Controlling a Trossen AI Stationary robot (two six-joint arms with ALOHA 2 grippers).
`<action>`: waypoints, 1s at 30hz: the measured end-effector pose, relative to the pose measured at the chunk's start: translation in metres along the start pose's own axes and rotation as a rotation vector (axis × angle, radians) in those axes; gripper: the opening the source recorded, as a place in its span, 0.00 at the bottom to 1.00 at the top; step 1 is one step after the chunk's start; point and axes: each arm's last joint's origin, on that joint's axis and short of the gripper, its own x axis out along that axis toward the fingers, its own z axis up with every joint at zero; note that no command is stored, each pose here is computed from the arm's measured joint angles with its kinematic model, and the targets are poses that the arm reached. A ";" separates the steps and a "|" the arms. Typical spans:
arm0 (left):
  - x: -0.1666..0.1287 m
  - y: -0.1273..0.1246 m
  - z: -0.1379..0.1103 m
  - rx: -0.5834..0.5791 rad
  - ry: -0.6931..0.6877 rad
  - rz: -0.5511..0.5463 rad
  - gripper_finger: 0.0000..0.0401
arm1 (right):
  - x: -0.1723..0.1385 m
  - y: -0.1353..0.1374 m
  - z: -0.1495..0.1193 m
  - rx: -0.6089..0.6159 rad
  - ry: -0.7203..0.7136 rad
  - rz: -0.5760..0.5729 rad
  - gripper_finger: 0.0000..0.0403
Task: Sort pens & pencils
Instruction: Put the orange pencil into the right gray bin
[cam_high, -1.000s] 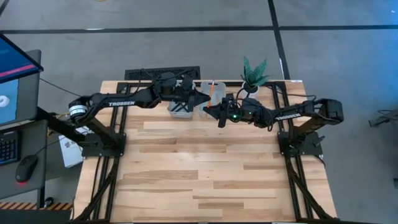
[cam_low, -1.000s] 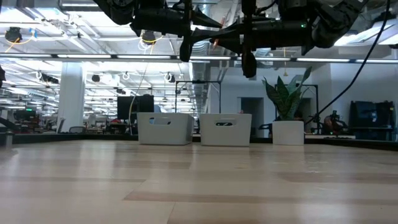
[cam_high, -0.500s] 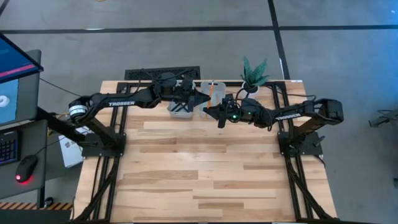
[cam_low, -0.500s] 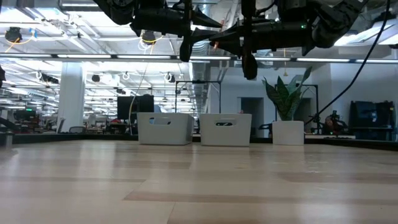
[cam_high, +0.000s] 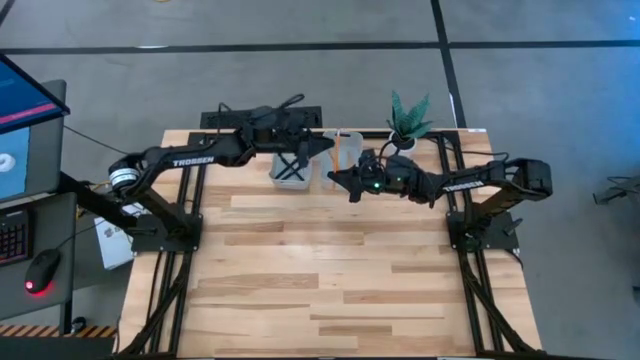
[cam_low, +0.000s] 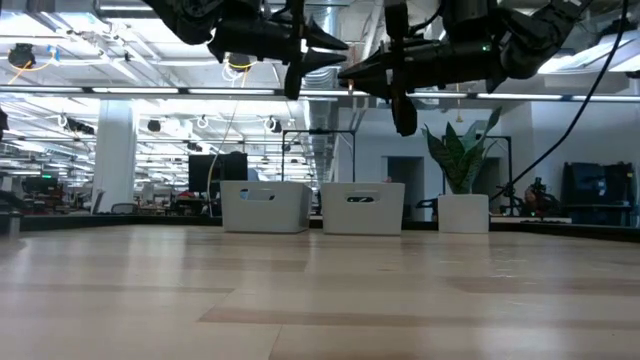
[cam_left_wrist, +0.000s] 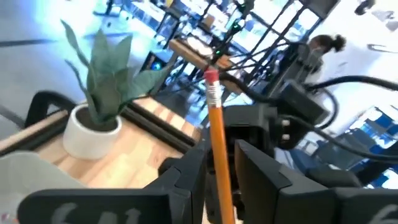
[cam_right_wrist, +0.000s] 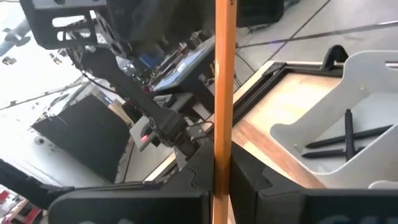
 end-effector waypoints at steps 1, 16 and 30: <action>-0.001 0.000 0.002 0.003 -0.001 -0.014 0.18 | 0.000 -0.001 0.001 0.000 -0.005 -0.002 0.12; -0.032 -0.010 0.021 0.044 0.033 -0.016 0.18 | -0.006 -0.046 0.018 0.123 0.006 -0.219 0.12; -0.036 -0.008 0.016 0.014 0.083 0.047 0.18 | -0.015 -0.074 0.031 0.350 -0.045 -0.347 0.12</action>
